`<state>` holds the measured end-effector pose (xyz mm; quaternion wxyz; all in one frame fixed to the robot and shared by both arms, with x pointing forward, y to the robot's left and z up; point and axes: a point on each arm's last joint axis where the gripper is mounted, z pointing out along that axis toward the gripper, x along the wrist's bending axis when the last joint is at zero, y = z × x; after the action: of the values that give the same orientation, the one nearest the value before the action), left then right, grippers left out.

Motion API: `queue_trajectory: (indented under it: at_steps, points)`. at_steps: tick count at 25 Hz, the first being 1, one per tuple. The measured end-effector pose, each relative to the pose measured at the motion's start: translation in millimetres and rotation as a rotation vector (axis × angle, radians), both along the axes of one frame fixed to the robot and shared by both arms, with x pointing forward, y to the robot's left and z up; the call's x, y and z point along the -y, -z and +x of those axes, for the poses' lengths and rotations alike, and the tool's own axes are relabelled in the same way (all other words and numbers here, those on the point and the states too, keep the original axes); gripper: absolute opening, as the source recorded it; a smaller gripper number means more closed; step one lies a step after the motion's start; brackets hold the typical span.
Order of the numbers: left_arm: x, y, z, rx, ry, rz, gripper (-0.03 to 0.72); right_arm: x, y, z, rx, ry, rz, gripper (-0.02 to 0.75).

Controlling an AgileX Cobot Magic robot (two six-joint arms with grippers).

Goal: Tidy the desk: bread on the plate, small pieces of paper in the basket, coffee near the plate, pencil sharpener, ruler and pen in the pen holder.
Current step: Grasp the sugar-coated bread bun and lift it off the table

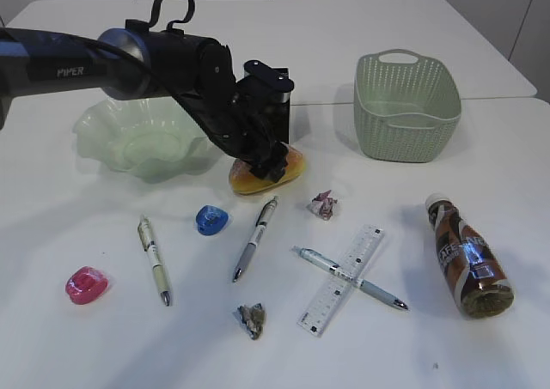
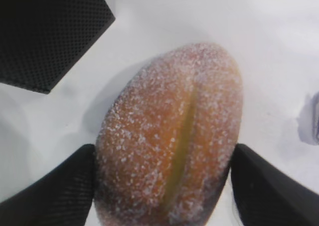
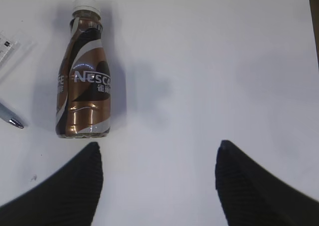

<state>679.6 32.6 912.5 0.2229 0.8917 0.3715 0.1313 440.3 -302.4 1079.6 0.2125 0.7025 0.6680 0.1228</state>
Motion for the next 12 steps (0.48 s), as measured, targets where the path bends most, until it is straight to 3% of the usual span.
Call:
queue_trajectory:
  at_steps: [5,12]
  points:
    - [-0.3,0.3,-0.5,-0.006,0.001,0.003,0.553,0.2,-0.1,0.2,0.002,-0.001,-0.002,0.551]
    - [-1.1,0.9,-2.7,-0.035,0.002,0.017,0.377,0.3,-0.2,0.4,0.004,-0.001,-0.004,0.551]
